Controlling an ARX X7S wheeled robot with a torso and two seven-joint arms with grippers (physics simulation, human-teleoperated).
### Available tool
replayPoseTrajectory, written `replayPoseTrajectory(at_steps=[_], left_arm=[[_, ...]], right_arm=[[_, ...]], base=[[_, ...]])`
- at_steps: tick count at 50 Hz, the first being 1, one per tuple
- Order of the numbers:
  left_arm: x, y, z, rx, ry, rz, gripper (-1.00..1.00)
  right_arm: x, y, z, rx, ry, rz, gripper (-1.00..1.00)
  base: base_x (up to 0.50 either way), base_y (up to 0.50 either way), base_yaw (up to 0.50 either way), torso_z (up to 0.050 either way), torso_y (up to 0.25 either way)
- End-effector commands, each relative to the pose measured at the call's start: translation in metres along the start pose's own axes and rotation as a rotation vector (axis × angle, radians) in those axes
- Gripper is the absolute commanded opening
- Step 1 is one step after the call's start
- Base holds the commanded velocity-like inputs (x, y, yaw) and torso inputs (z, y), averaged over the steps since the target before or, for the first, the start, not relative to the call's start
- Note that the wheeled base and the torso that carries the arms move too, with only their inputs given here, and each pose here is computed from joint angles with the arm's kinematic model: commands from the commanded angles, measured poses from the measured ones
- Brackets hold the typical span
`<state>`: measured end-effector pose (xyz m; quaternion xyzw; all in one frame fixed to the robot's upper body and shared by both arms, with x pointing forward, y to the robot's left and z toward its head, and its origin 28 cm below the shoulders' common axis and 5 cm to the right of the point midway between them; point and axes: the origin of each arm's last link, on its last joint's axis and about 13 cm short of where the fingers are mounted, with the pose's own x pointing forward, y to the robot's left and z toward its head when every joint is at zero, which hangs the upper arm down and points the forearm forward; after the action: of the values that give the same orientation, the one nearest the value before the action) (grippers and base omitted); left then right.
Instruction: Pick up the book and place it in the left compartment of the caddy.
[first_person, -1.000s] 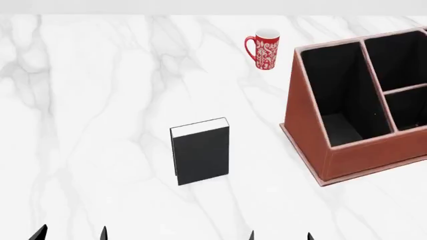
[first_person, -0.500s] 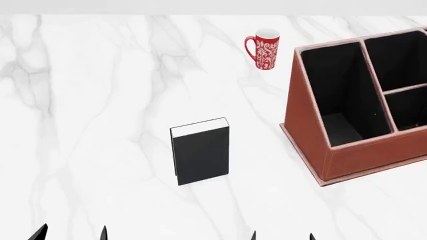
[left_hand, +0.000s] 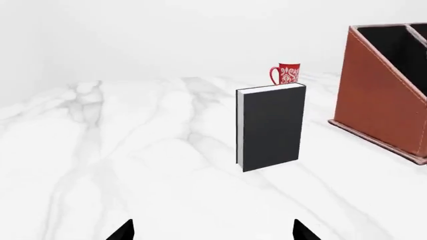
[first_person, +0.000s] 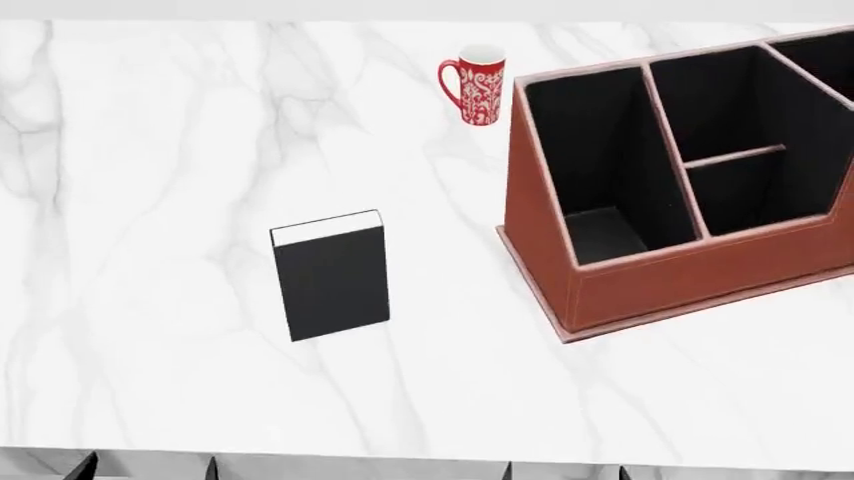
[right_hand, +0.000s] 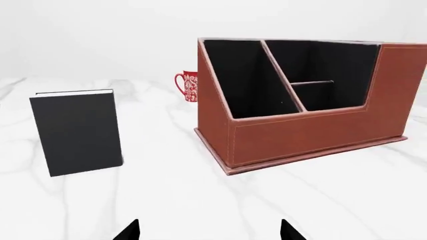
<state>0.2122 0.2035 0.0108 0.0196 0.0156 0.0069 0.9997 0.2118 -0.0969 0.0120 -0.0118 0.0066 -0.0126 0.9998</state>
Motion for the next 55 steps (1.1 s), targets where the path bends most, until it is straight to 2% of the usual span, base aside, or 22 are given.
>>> replayPoseTrajectory(at_steps=[1, 4, 5, 7, 9, 10, 13, 14, 16, 19, 22, 26, 28, 29, 34, 39, 40, 41, 42, 43, 44, 55], left_arm=[[0.008, 0.002, -0.003, 0.088, 0.081, 0.062, 1.00], [0.007, 0.002, -0.003, 0.076, 0.097, 0.034, 1.00], [0.005, 0.002, -0.001, 0.019, 0.064, 0.011, 1.00], [0.005, 0.003, 0.000, -0.032, 0.067, 0.025, 1.00], [0.004, 0.005, 0.002, 0.011, 0.036, 0.070, 1.00], [0.004, 0.004, 0.002, -0.032, 0.035, 0.028, 1.00], [0.005, 0.007, 0.003, -0.051, 0.055, 0.129, 1.00], [0.004, 0.004, 0.000, -0.044, -0.044, -0.039, 1.00], [-0.003, 0.002, 0.003, -0.045, -0.035, -0.024, 1.00], [-0.007, 0.007, 0.006, -0.033, -0.061, 0.057, 1.00], [-0.015, 0.020, 0.009, -0.087, -0.098, 0.158, 1.00], [-0.029, 0.034, 0.005, -0.094, -0.127, 0.268, 1.00], [-0.042, 0.042, 0.004, -0.105, -0.147, 0.320, 1.00], [-0.046, 0.043, 0.004, -0.102, -0.150, 0.334, 1.00], [-0.091, 0.067, -0.001, -0.153, -0.205, 0.596, 1.00], [-0.104, 0.074, -0.006, -0.204, -0.233, 0.711, 1.00], [-0.107, 0.075, -0.006, -0.217, -0.245, 0.751, 1.00], [-0.114, 0.079, -0.008, -0.271, -0.278, 0.827, 1.00], [-0.118, 0.080, -0.010, -0.271, -0.273, 0.898, 1.00], [-0.128, 0.084, -0.013, -0.311, -0.287, 1.015, 1.00], [-0.132, 0.086, -0.016, -0.353, -0.285, 1.051, 1.00], [-0.124, 0.081, -0.013, -0.260, -0.264, 1.031, 1.00]], right_arm=[[0.000, 0.001, 0.000, 0.006, 0.000, -0.001, 1.00], [0.000, 0.001, 0.000, 0.000, 0.001, 0.000, 1.00], [0.000, 0.001, 0.000, -0.002, 0.004, -0.002, 1.00], [0.000, 0.001, 0.000, -0.002, 0.003, -0.003, 1.00], [0.000, 0.001, 0.000, -0.002, 0.006, -0.005, 1.00], [0.000, 0.001, 0.000, -0.001, 0.007, -0.005, 1.00], [0.000, 0.001, 0.000, -0.003, 0.007, -0.007, 1.00], [0.002, 0.002, 0.001, 0.014, -0.031, 0.010, 1.00], [-0.001, 0.001, 0.001, 0.027, -0.013, 0.023, 1.00], [-0.002, 0.000, 0.002, 0.027, -0.017, 0.019, 1.00], [-0.003, 0.000, 0.002, 0.029, -0.021, 0.013, 1.00], [-0.003, 0.000, 0.002, 0.021, -0.025, 0.009, 1.00], [-0.004, 0.000, 0.002, 0.020, -0.024, 0.012, 1.00], [-0.004, 0.000, 0.004, 0.064, -0.016, 0.021, 1.00], [-0.004, -0.001, 0.005, 0.081, -0.019, 0.016, 1.00], [-0.004, -0.001, 0.005, 0.077, -0.026, 0.017, 1.00], [-0.004, -0.001, 0.005, 0.083, -0.027, 0.015, 1.00], [-0.004, -0.002, 0.005, 0.078, -0.028, 0.008, 1.00], [-0.004, -0.002, 0.005, 0.081, -0.030, 0.008, 1.00], [-0.004, -0.002, 0.005, 0.080, -0.031, 0.002, 1.00], [-0.004, -0.002, 0.005, 0.079, -0.034, 0.001, 1.00], [-0.003, -0.003, 0.008, 0.121, -0.052, 0.006, 1.00]], base=[[0.00, 0.00, 0.00, 0.000, 0.000], [0.00, 0.00, 0.00, 0.000, 0.000], [0.00, 0.00, 0.00, 0.000, 0.000], [0.00, 0.00, 0.00, 0.000, 0.000], [0.00, 0.00, 0.00, 0.000, 0.000], [0.00, 0.00, 0.00, 0.000, 0.000], [0.00, 0.00, 0.00, 0.000, 0.000], [0.00, 0.00, 0.00, 0.000, 0.000], [0.00, 0.00, 0.00, 0.000, 0.000], [0.00, 0.00, 0.00, 0.000, 0.000], [0.00, 0.00, 0.00, 0.000, 0.000], [0.00, 0.00, 0.00, 0.000, 0.000], [0.00, 0.00, 0.00, 0.000, 0.000], [0.00, 0.00, 0.00, 0.000, 0.000], [0.00, 0.00, 0.00, 0.000, 0.000], [0.00, 0.00, 0.00, 0.000, 0.000], [0.00, 0.00, 0.00, 0.000, 0.000], [0.00, 0.00, 0.00, 0.000, 0.000], [0.00, 0.00, 0.00, 0.000, 0.000], [0.00, 0.00, 0.00, 0.000, 0.000], [0.00, 0.00, 0.00, 0.000, 0.000], [0.00, 0.00, 0.00, 0.000, 0.000]])
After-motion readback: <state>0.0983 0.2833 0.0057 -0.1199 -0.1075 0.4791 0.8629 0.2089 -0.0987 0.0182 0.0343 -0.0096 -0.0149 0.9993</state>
